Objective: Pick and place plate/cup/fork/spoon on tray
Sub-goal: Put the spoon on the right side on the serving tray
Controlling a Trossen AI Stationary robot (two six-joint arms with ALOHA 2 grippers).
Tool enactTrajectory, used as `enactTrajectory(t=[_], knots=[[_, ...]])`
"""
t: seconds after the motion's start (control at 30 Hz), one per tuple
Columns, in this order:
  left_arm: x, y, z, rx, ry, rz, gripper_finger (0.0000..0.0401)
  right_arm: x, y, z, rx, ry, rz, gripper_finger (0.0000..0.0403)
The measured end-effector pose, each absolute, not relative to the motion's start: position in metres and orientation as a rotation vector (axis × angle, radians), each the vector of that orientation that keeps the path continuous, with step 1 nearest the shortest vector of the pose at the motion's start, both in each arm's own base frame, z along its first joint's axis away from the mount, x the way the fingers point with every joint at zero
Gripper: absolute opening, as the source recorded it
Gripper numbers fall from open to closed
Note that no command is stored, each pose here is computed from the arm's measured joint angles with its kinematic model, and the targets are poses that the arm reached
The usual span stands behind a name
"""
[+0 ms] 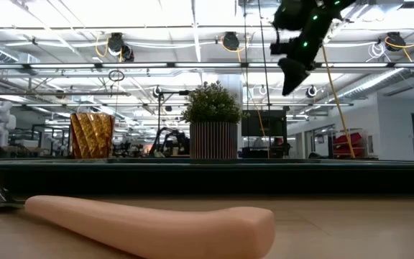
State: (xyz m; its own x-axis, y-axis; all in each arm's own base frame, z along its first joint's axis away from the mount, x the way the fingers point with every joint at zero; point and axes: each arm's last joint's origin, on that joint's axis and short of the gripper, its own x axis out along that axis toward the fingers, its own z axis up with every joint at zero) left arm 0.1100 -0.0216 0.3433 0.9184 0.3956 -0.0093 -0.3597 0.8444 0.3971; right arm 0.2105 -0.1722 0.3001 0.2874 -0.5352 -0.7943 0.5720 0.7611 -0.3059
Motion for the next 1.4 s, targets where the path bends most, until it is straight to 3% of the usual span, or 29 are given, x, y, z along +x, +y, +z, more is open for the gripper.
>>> enactTrajectory(t=[0.23,0.37,0.8,1.0,1.4], knots=[[0.110,-0.018,0.340,0.402,0.122,0.423,0.0072,0.218,-0.202,0.268,0.002,1.302,-0.547,0.0110],[0.111,-0.016,0.337,0.393,0.152,0.441,0.0072,0.214,-0.210,0.255,0.002,1.380,-0.586,0.0110],[0.111,-0.013,0.335,0.349,0.161,0.463,0.0072,0.172,-0.215,0.206,0.244,1.558,-0.470,0.0110],[0.111,-0.013,0.336,0.348,0.157,0.463,0.0072,0.170,-0.210,0.185,0.295,1.562,-0.412,0.0110],[0.111,-0.013,0.336,0.364,0.157,0.463,0.0072,0.173,-0.215,0.175,0.200,1.512,-0.397,0.0110]])
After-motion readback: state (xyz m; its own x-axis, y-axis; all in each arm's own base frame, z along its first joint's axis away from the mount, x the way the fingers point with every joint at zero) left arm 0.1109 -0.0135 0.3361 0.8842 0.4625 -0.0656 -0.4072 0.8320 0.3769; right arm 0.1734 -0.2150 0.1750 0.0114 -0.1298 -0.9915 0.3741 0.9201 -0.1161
